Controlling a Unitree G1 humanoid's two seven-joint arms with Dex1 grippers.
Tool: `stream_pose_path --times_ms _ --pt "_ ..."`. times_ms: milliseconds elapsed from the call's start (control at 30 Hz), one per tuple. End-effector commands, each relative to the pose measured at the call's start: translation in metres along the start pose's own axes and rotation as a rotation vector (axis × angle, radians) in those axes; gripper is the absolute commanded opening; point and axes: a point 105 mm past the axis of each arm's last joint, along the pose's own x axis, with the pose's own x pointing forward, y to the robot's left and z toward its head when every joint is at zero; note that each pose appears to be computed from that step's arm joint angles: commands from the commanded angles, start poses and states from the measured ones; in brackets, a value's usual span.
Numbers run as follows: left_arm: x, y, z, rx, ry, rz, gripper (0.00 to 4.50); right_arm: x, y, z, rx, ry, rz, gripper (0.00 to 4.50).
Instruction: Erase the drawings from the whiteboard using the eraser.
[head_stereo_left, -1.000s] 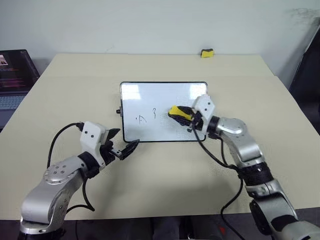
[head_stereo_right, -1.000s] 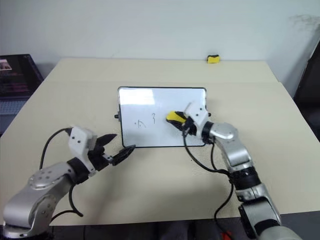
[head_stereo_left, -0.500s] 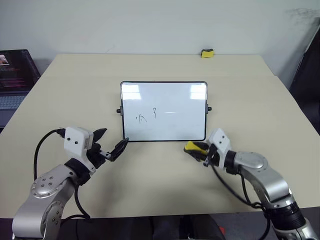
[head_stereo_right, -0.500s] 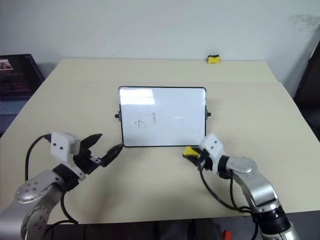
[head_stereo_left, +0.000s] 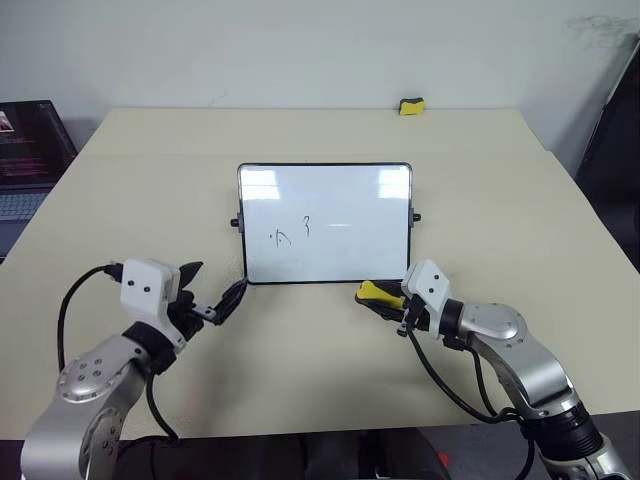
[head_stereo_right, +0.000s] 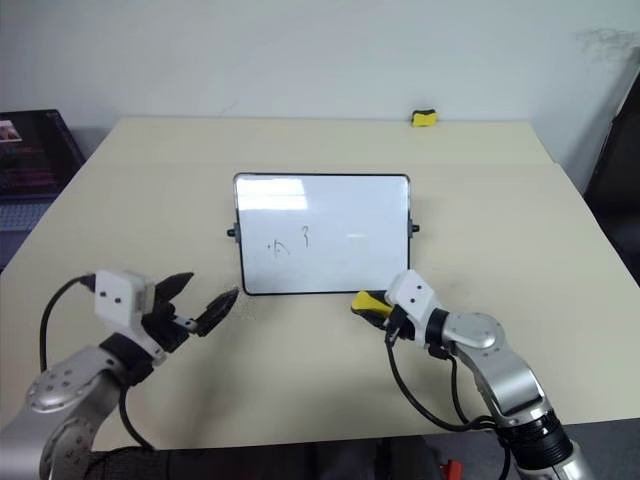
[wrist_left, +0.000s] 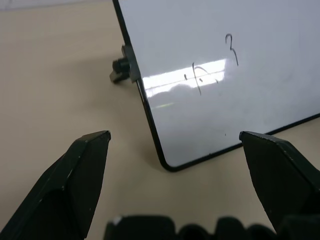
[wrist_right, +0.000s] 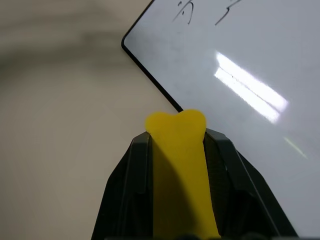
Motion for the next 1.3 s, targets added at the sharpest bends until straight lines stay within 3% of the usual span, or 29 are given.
stream_pose_path --times_ms 33,300,533,633,800,967,1167,1300 --pt "-0.005 0.003 0.013 0.013 -0.036 0.029 4.50 0.012 -0.005 0.031 -0.166 -0.121 0.009 1.07" --pt "0.005 0.003 0.020 0.055 -0.012 -0.019 4.50 0.075 -0.038 0.085 -0.506 -0.275 -0.123 1.07" --pt "0.016 -0.009 0.032 0.097 -0.014 -0.116 4.50 0.118 -0.063 0.104 -0.622 -0.197 -0.180 1.07" --pt "0.017 -0.011 0.033 0.094 -0.013 -0.134 4.50 0.126 -0.071 0.090 -0.611 -0.119 -0.186 1.07" --pt "0.017 -0.016 0.032 0.088 -0.010 -0.149 4.50 0.125 -0.077 0.038 -0.580 0.072 -0.136 1.06" --pt "0.018 -0.017 0.032 0.085 -0.013 -0.153 4.50 0.114 -0.060 -0.005 -0.659 0.206 0.025 1.05" --pt "0.021 -0.020 0.032 0.083 -0.014 -0.164 4.50 0.104 -0.041 -0.031 -0.690 0.305 0.172 1.05" --pt "0.022 -0.021 0.031 0.082 -0.011 -0.172 4.50 0.107 -0.045 -0.014 -0.700 0.242 0.120 1.05"
